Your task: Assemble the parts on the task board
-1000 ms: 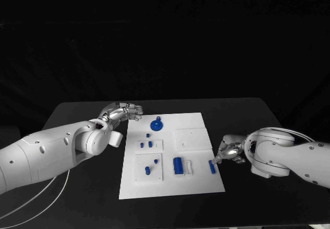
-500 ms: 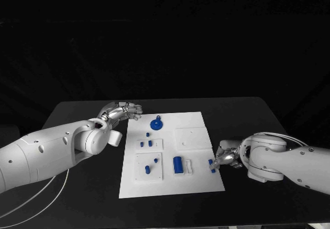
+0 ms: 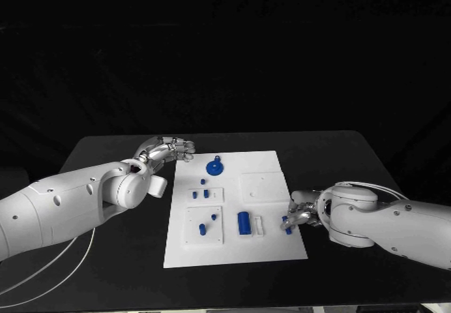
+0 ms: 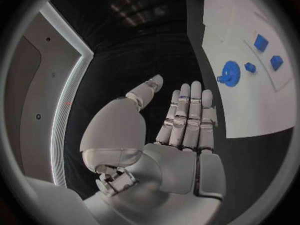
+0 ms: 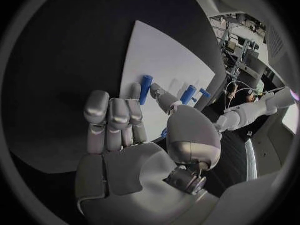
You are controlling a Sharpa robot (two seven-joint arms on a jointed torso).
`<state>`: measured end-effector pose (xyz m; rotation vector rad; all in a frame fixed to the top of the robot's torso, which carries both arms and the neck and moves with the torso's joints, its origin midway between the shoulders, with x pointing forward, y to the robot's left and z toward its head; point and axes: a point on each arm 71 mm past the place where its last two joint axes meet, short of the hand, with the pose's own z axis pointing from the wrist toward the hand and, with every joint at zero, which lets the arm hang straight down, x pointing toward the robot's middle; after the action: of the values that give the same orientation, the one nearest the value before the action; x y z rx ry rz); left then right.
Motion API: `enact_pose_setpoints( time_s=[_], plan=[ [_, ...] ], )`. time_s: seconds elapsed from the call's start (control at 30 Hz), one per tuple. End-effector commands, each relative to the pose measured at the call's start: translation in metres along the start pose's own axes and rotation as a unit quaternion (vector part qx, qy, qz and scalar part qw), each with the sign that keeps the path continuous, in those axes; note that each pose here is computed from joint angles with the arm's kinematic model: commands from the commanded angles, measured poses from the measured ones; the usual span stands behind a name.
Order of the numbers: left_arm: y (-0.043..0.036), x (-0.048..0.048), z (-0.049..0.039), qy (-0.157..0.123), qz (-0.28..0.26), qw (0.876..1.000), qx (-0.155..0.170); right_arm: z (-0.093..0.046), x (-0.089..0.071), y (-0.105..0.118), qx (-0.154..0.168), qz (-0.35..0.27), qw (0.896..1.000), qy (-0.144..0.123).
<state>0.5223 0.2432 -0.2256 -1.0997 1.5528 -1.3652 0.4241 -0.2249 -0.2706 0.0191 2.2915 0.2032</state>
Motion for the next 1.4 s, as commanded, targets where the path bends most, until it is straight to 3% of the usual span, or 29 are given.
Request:
enact_pose_setpoints(
  time_s=[0.03,0.57,0.77,1.23,1.4],
  plan=[
    [-0.0015,0.0024,0.0004,0.009,-0.002,1.0,0.004,0.005,0.005,0.0,0.008,-0.061,0.998,-0.021],
    [-0.0013,0.0014,-0.0002,0.009,-0.002,1.0,0.003,0.009,0.01,0.008,0.0,-0.062,0.998,-0.011],
    [-0.0012,0.001,-0.0004,0.009,-0.002,1.0,0.003,0.009,0.012,0.007,-0.002,0.0,1.0,0.003],
    [-0.0013,0.0007,-0.0004,0.008,-0.001,1.0,0.003,0.007,0.008,0.011,-0.018,0.112,0.993,-0.02],
    [-0.0015,0.0009,-0.0008,0.013,-0.003,1.0,0.004,0.003,0.002,0.018,-0.044,0.159,0.986,-0.032]
  ],
)
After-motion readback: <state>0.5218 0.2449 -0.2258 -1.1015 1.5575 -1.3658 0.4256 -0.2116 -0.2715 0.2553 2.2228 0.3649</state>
